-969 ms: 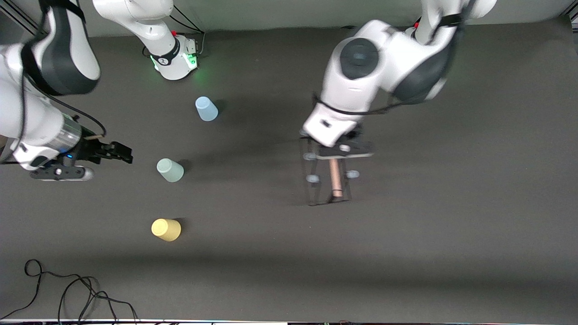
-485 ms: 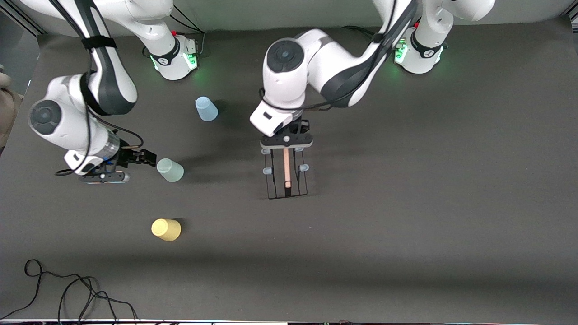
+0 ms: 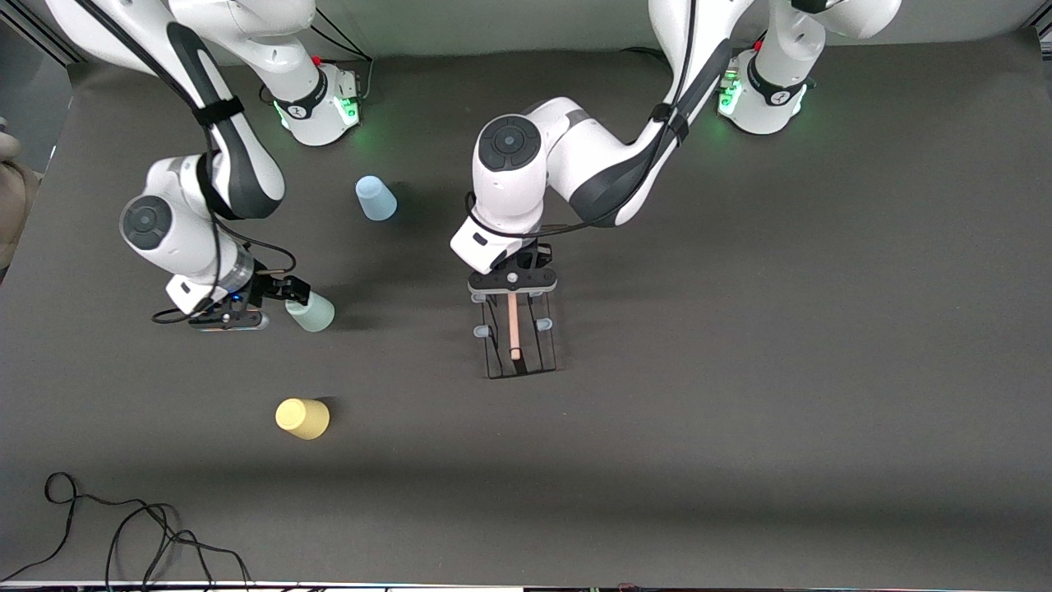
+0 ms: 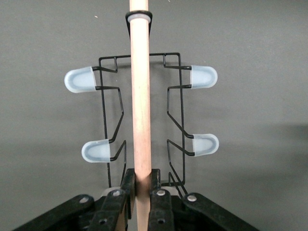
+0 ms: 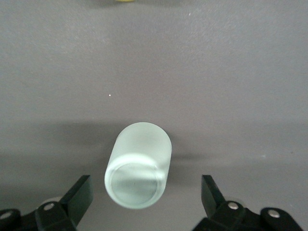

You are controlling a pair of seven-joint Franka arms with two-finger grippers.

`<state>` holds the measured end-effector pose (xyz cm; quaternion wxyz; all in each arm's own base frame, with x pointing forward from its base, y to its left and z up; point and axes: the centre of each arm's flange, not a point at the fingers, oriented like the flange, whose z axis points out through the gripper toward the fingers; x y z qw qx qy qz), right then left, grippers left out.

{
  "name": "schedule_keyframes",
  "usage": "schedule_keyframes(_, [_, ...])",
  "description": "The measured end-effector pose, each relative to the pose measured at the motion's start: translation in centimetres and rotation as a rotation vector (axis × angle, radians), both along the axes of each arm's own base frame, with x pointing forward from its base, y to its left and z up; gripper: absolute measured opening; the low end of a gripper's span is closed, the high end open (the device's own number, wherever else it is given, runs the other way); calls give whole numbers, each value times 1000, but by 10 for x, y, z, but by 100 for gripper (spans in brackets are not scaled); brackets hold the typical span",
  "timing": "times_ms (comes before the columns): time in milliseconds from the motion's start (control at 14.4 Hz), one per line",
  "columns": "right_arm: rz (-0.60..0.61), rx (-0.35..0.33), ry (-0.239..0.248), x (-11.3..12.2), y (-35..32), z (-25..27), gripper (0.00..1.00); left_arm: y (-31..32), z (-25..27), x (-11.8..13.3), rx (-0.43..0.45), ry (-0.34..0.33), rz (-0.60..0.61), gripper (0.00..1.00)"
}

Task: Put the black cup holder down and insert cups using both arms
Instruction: 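Lower the rack with the left gripper while the right gripper grasps the cup, then withdraw the left gripper while the right gripper lifts the green cup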

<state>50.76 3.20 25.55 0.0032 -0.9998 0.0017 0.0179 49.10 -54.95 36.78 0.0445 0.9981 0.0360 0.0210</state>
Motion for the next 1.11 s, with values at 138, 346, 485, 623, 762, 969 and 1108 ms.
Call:
schedule_keyframes(138, [0, 2, -3, 0, 0, -11, 100, -2, -13, 2, 4, -6, -3, 16])
schedule_keyframes(346, [-1, 3, -1, 1, 0, -22, 100, -3, -22, 4, 9, -12, -7, 16])
schedule_keyframes(485, [0, 3, 11, -1, 0, -30, 100, -3, -22, 4, 11, -17, -9, 31])
schedule_keyframes(623, [0, 4, 24, -2, 0, -37, 98, -3, -11, 6, 1, -28, -7, 52])
schedule_keyframes(762, [-1, 4, 31, -3, 0, -41, 77, 2, 23, 9, -13, -44, 2, 71])
schedule_keyframes(969, [0, 3, 27, -1, 1, -36, 67, 41, 100, 18, -31, -26, 21, 100])
schedule_keyframes(1108, [3, 2, 30, 7, 2, -21, 67, 93, 142, 35, -32, 15, 5, 100])
